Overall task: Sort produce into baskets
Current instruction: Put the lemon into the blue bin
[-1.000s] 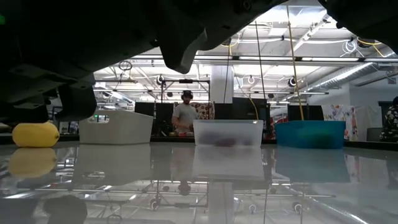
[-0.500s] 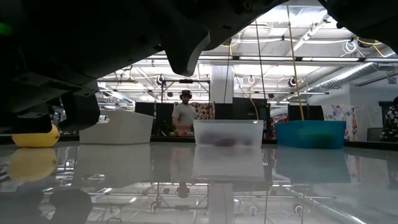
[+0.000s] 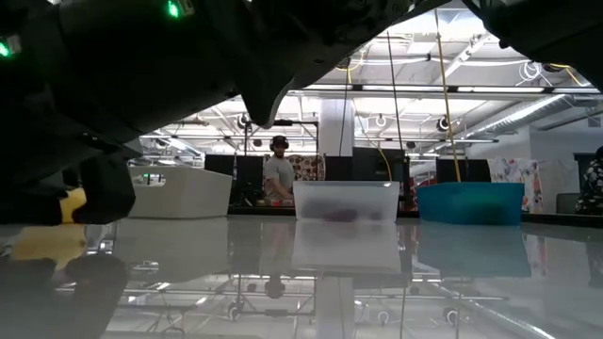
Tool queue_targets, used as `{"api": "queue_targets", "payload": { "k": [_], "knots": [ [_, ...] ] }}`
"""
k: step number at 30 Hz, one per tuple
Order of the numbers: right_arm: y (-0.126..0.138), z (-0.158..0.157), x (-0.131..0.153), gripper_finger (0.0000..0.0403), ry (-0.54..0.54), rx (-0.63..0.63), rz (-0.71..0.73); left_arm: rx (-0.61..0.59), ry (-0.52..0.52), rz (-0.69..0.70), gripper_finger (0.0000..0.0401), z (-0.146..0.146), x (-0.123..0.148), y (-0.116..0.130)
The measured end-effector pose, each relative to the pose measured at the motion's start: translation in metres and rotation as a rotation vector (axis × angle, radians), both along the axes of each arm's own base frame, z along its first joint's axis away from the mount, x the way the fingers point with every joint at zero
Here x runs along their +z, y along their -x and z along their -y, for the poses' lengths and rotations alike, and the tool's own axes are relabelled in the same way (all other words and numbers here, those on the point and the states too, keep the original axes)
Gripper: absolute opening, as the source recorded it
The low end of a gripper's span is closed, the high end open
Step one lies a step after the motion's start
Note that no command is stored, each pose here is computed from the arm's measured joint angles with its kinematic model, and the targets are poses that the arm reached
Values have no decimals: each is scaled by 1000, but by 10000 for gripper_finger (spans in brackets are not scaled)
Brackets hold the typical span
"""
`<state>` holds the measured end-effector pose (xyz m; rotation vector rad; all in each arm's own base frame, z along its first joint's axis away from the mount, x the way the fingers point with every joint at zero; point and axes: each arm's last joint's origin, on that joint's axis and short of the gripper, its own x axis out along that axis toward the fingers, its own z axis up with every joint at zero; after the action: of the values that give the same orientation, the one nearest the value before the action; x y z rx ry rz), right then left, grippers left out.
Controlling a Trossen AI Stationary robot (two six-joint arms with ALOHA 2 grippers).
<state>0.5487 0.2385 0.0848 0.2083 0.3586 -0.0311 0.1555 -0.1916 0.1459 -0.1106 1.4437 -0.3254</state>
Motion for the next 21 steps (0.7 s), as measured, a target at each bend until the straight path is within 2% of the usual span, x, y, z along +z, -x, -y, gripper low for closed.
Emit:
{"api": "queue_targets", "payload": {
  "k": [8,21],
  "knots": [
    [-3,4,1,273,-59,28,4,10,28,47,164,-3,2,-11],
    [-2,3,1,275,-84,15,1,65,41,27,164,-14,1,-22]
  ]
}}
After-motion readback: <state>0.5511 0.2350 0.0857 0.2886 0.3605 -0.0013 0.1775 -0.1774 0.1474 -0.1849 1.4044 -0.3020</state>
